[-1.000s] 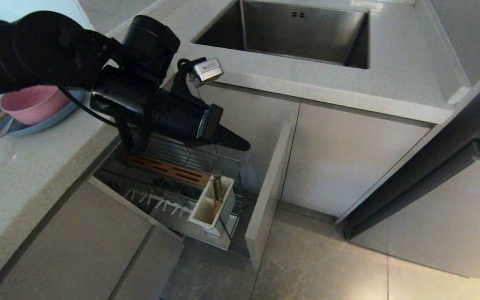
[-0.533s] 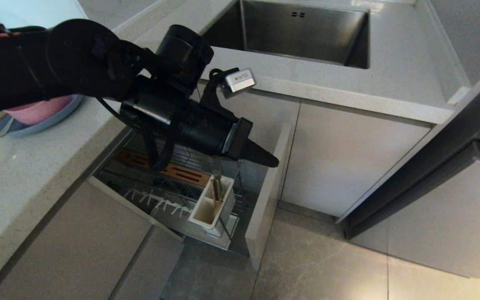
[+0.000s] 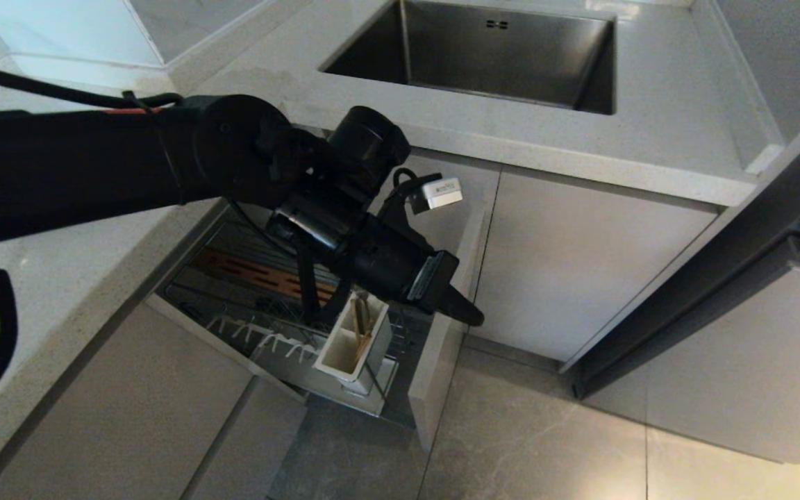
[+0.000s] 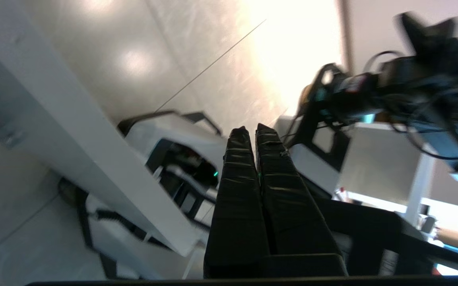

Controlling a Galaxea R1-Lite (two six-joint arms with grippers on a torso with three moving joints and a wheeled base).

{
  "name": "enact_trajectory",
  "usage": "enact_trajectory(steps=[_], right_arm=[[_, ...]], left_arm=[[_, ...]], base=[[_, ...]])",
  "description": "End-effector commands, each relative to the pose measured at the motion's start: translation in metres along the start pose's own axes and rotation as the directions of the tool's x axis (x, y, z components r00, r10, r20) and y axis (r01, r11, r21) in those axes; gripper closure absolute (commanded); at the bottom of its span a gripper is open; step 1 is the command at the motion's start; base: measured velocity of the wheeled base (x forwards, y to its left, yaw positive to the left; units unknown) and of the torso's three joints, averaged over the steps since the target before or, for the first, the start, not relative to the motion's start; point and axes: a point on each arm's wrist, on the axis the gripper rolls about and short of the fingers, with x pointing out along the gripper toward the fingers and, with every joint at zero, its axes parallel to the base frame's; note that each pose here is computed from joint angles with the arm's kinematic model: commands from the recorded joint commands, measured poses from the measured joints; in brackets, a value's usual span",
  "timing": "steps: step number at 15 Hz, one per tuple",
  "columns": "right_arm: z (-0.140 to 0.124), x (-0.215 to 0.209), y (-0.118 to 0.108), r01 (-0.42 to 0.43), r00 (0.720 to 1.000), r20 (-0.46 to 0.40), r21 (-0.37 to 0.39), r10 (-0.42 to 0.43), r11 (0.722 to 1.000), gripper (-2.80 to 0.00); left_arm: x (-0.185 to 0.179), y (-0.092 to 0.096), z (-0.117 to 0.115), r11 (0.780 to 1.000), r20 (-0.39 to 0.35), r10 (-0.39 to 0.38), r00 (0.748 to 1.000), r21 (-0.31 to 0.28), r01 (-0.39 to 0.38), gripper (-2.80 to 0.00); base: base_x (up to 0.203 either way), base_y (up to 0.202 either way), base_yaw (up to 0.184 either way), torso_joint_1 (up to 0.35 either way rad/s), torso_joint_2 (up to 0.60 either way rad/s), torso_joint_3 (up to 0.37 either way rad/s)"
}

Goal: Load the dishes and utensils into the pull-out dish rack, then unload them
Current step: Close the cupboard

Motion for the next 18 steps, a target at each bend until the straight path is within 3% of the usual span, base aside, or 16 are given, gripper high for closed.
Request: enact_trajectory(steps=[1, 8, 18], right_arm=[[0.0000, 0.0001, 0.0000, 0.000, 1.000, -0.001, 0.000, 0.000, 1.000, 0.00], [-0.0001, 0.0001, 0.0000, 0.000, 1.000, -0.002, 0.000, 0.000, 1.000, 0.00], [0.0000, 0.0001, 0.0000, 0.000, 1.000, -0.001, 0.000, 0.000, 1.000, 0.00]], left_arm=[[0.0092, 0.0063, -0.0016, 1.000, -0.028, 0.026, 0.999, -0.016, -0.026, 0.00], [0.0030, 0.0064, -0.0031, 0.969, -0.041, 0.247, 0.968, -0.006, -0.248, 0.00], [0.0074, 0.0096, -0.0083, 0.953, -0.099, 0.300, 0.949, -0.017, -0.303, 0.00]], base=[[0.000, 0.000, 0.000, 0.000, 0.00, 0.000], [0.000, 0.000, 0.000, 0.000, 0.00, 0.000], [0.000, 0.000, 0.000, 0.000, 0.00, 0.000]])
